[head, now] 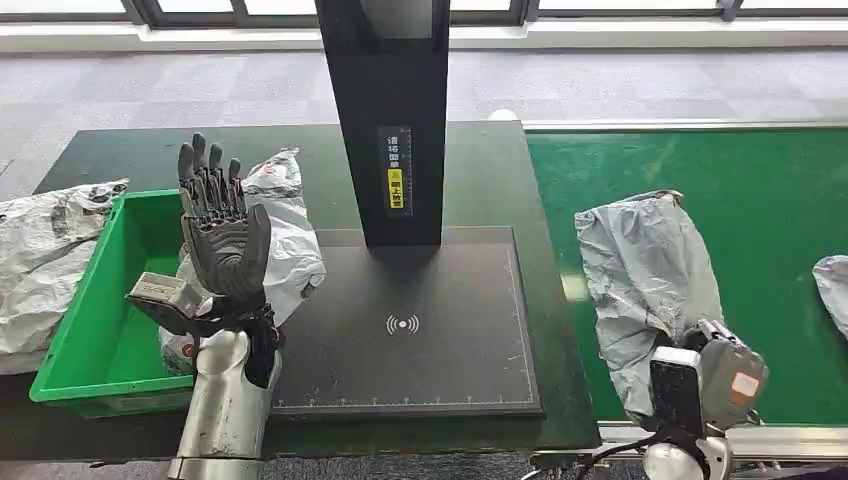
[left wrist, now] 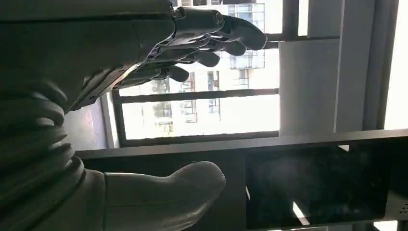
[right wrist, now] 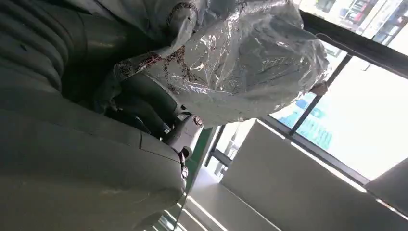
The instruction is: Moved the parcel from conveyor to table for the left to box.
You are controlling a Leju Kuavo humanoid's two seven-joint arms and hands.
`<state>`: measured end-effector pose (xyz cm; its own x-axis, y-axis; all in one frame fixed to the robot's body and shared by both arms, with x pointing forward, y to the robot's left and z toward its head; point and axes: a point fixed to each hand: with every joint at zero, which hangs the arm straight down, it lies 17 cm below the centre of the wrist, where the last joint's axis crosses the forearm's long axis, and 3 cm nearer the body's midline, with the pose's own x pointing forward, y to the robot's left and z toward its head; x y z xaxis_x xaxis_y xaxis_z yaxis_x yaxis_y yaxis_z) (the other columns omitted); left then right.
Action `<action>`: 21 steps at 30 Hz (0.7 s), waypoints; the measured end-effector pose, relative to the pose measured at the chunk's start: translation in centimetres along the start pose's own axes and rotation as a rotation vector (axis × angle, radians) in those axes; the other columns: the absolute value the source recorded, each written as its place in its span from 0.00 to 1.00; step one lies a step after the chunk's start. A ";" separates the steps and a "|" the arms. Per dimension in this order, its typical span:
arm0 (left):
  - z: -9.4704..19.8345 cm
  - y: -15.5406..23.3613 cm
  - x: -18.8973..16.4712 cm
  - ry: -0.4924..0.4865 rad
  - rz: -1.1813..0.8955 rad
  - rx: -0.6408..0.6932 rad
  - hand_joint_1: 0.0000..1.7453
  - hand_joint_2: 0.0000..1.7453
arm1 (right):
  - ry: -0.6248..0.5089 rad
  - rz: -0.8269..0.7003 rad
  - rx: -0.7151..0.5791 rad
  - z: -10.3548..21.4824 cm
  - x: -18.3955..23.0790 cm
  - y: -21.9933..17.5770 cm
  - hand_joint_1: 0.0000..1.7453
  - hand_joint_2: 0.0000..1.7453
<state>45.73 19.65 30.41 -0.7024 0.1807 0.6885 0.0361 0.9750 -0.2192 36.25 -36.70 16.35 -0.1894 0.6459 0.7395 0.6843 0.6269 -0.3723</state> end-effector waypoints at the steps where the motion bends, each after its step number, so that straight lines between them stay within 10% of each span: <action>1: 0.0 0.0 0.0 0.000 0.000 0.000 0.00 1.00 | 0.000 0.000 0.000 0.0 0.0 0.0 1.00 1.00; 12: -0.1 0.0 0.2 -0.004 0.009 -0.001 0.00 1.00 | -0.085 -0.010 -0.002 0.1 3.8 -0.1 1.00 1.00; 15: -0.1 -0.1 0.2 -0.004 0.050 -0.004 0.00 1.00 | -0.346 -0.344 0.438 4.4 18.0 11.2 1.00 1.00; 21: 0.0 -0.1 0.0 0.002 0.052 -0.003 0.00 1.00 | -0.365 -0.382 0.489 5.4 19.4 12.6 1.00 1.00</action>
<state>45.74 19.59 30.43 -0.6981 0.2312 0.6777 0.0744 0.9647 -0.2525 37.40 -13.97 23.00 -0.6345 0.3938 0.6650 0.1461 0.9061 -0.3971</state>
